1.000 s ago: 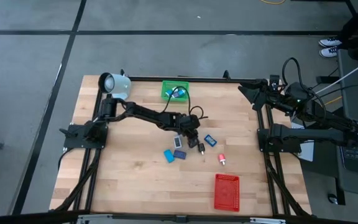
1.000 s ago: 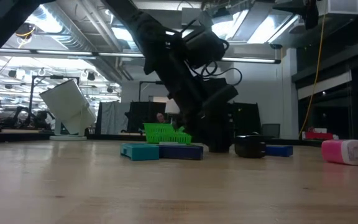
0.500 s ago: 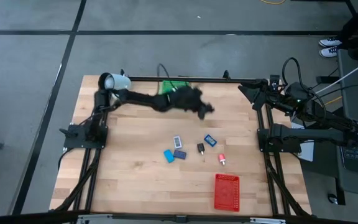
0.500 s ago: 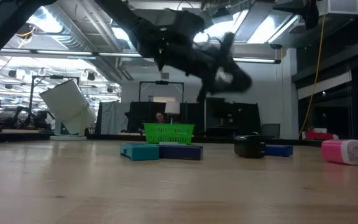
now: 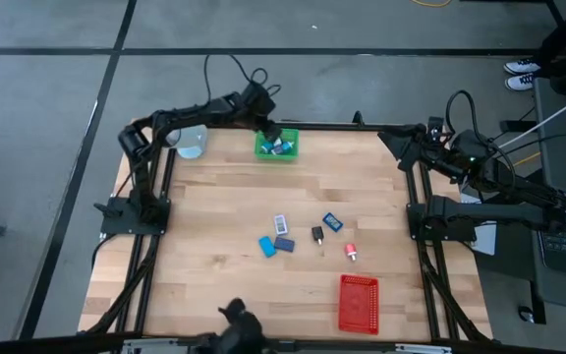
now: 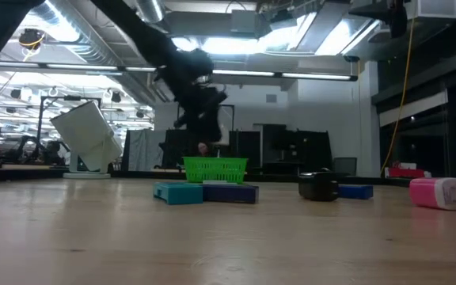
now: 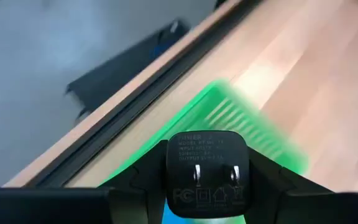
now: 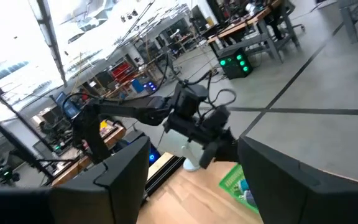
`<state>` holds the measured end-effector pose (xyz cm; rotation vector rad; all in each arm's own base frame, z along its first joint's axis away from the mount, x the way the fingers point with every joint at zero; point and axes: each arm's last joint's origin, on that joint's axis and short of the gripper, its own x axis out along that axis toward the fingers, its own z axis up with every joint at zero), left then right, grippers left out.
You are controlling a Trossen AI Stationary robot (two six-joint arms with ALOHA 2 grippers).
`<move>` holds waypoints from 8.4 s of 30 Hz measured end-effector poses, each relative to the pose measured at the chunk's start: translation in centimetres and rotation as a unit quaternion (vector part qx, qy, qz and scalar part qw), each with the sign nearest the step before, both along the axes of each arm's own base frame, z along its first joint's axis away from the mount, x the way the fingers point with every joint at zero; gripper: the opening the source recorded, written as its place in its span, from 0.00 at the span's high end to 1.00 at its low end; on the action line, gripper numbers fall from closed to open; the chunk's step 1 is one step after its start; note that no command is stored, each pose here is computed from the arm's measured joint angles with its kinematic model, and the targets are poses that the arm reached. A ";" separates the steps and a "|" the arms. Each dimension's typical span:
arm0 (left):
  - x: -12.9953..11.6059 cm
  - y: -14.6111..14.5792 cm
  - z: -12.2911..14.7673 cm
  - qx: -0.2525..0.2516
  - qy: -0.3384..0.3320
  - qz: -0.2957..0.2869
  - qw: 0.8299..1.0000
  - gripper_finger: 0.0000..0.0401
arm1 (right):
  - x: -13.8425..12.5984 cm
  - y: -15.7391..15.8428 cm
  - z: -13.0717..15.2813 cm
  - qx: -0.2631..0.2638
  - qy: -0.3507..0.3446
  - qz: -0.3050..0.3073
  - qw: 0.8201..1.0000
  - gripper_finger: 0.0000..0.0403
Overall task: Pick & Place Office items
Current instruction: Put the top black charger adapter into the green bin, then put the black charger adapter into the green bin
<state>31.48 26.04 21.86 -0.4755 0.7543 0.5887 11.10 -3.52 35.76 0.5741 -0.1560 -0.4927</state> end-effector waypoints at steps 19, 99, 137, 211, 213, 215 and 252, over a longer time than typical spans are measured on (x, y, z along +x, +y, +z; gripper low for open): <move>0.8 -0.4 -1.5 0.024 0.029 -0.088 0.995 0.21 | -0.1 -0.2 0.0 0.003 -0.003 -0.032 0.999 0.38; 18.2 -25.0 -5.0 -0.378 0.084 0.154 0.909 0.25 | 1.3 0.2 -1.2 -0.005 0.066 0.093 0.993 0.38; 19.4 -24.8 -8.6 -0.392 0.095 0.063 0.913 0.61 | 1.7 0.3 -1.3 0.000 0.071 0.117 0.991 0.38; 9.5 1.7 9.6 0.094 -0.169 -0.037 0.980 0.63 | 1.7 -0.1 -1.3 0.059 0.041 0.044 0.996 0.38; 9.2 2.1 9.1 0.100 -0.164 -0.038 0.981 0.63 | 1.7 -0.1 -1.3 0.068 0.039 0.043 0.996 0.38; 8.8 2.3 8.1 0.094 -0.156 -0.040 0.982 0.63 | 1.7 -0.1 -1.4 0.073 0.038 0.042 0.996 0.38; -4.5 -4.7 -2.8 0.078 -0.191 0.027 0.978 0.63 | 4.7 -0.9 -2.3 0.130 0.040 0.040 0.990 0.38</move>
